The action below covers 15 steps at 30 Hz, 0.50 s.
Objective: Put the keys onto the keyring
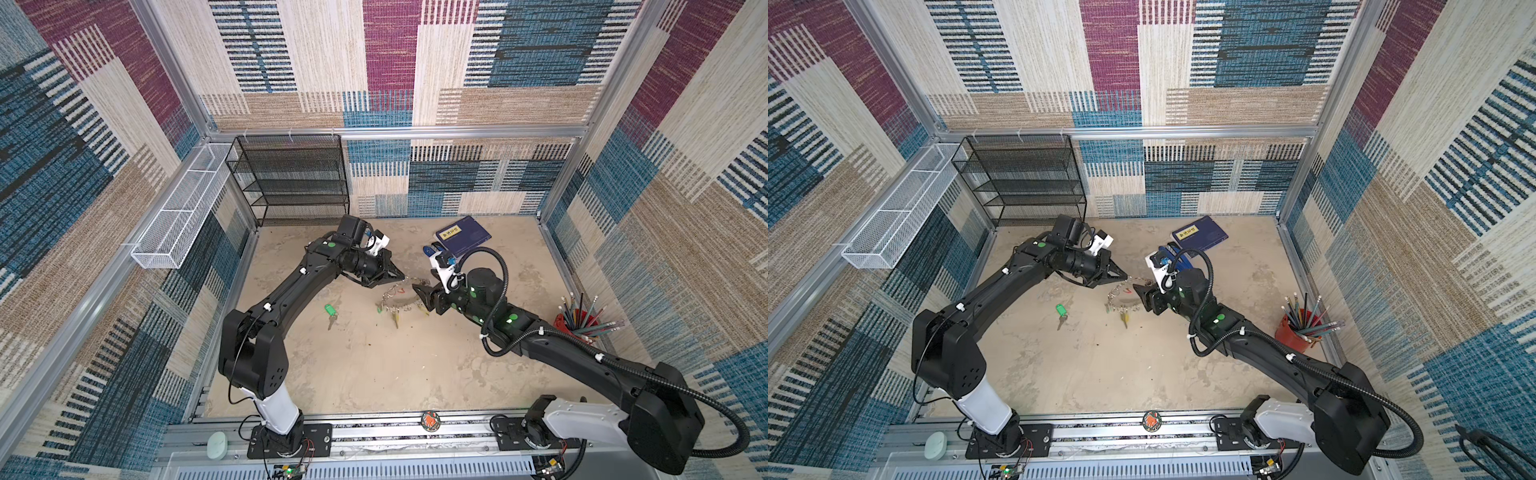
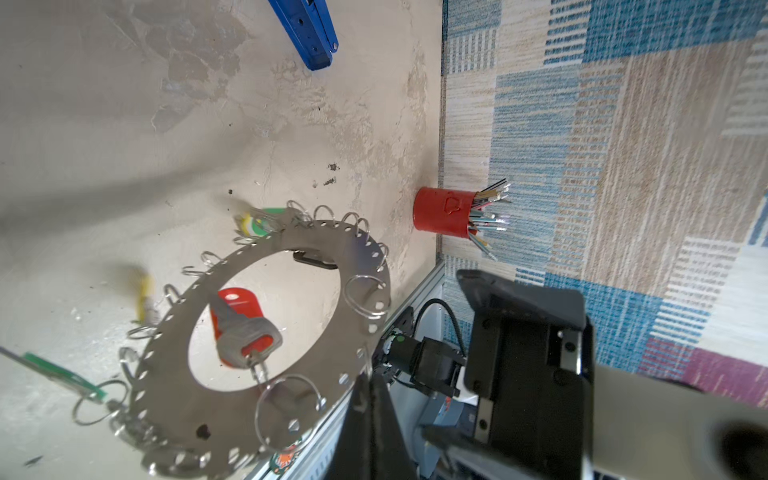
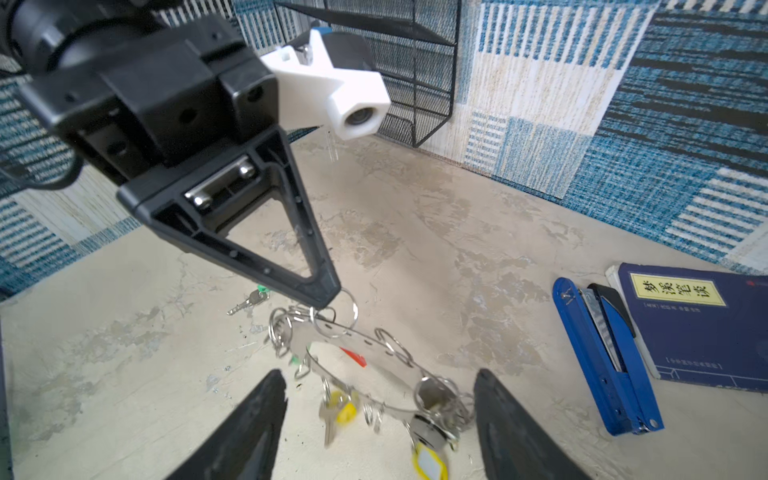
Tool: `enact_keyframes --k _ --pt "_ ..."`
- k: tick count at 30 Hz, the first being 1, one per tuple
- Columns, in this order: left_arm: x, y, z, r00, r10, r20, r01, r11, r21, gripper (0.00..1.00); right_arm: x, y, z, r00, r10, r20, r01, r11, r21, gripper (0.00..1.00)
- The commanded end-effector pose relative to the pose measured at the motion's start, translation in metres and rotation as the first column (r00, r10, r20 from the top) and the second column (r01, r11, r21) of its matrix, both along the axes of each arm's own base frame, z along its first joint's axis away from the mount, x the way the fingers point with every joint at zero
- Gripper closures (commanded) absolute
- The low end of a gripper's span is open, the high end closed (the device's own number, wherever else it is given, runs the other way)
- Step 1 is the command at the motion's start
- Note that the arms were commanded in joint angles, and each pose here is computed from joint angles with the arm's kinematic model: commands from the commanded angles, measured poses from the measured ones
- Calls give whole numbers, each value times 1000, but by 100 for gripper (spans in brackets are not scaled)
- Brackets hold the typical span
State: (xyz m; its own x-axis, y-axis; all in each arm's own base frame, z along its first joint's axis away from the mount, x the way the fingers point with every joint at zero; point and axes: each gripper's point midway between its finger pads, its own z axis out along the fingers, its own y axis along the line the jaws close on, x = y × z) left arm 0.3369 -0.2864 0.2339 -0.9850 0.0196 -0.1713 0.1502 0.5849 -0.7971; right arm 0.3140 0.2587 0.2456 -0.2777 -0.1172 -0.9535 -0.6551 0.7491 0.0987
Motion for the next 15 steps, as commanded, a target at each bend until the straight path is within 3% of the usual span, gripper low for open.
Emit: enact_keyframes --k 1,9,15 --pt "-7 7 3 989 -113 97 106 992 74 100 -1 -6 13 999 9 -39 -5 996 93 25" --pt "1 21 16 941 -229 250 167 954 247 100 23 -24 17 991 -33 -128 55 983 172 18" --pt "-7 15 28 835 -377 401 225 899 376 100 33 -18 4 982 -21 -190 57 981 188 18"
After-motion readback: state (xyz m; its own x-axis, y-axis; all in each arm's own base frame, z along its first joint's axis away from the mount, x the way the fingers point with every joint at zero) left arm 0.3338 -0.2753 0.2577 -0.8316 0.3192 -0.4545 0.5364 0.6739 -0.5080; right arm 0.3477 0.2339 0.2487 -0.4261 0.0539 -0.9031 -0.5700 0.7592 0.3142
